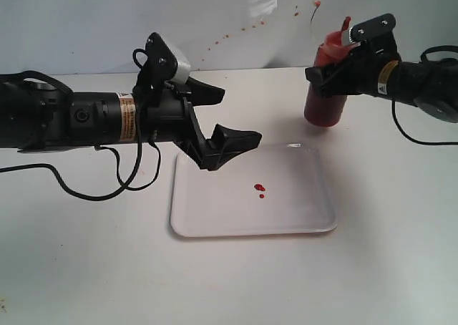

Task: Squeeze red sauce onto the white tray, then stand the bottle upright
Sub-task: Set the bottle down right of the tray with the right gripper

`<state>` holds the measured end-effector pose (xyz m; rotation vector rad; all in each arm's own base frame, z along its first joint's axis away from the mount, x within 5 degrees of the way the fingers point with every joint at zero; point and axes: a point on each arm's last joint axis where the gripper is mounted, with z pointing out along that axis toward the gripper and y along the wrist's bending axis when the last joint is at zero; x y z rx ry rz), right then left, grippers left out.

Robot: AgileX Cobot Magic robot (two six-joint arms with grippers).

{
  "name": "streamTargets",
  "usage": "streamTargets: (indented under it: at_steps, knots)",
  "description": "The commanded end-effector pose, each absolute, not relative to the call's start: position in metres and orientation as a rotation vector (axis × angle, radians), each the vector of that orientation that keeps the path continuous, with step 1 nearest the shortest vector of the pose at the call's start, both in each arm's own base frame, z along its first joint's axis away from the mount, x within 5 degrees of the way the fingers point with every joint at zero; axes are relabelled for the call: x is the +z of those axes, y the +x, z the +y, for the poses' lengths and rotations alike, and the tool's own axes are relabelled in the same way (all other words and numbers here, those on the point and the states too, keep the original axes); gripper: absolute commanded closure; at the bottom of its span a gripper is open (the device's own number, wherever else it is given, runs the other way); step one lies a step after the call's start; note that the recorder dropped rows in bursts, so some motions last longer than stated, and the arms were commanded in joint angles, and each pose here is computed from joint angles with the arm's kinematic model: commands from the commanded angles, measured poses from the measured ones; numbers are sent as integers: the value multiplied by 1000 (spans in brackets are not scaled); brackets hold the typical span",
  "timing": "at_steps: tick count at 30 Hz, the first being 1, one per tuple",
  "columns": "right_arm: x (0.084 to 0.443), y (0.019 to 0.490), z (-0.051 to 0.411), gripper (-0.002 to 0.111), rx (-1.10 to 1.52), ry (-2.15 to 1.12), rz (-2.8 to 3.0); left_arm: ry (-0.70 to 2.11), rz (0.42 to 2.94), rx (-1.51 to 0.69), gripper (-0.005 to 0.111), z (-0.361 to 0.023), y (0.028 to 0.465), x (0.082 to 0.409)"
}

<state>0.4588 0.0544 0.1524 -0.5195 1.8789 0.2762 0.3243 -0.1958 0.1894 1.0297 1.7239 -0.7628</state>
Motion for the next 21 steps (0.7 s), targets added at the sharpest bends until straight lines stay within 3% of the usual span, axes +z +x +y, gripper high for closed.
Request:
streamTargets:
  at_steps: [1,4,7,9,14,21]
  knots:
    - [156,460,48,108,231,-455,1941,1021,1720,-759,2,-196,325,194]
    - [154,459,47,105,226,-465,1958,1021,1720,-759,2,-196,325,194]
    - [154,458,51,88,229,-492,1952,1021,1720,-759,2,-196,325,194]
    - [154,458,53,70,229,-500,1950,1021,1720,-759,2,-196,325,194]
    - [155,458,53,4,231,-503,1944,1021,1720,-759,2,-196,325,194]
    - [185,455,53,3,253,-454,1898,1021,1720,-759,2,-196,325,194]
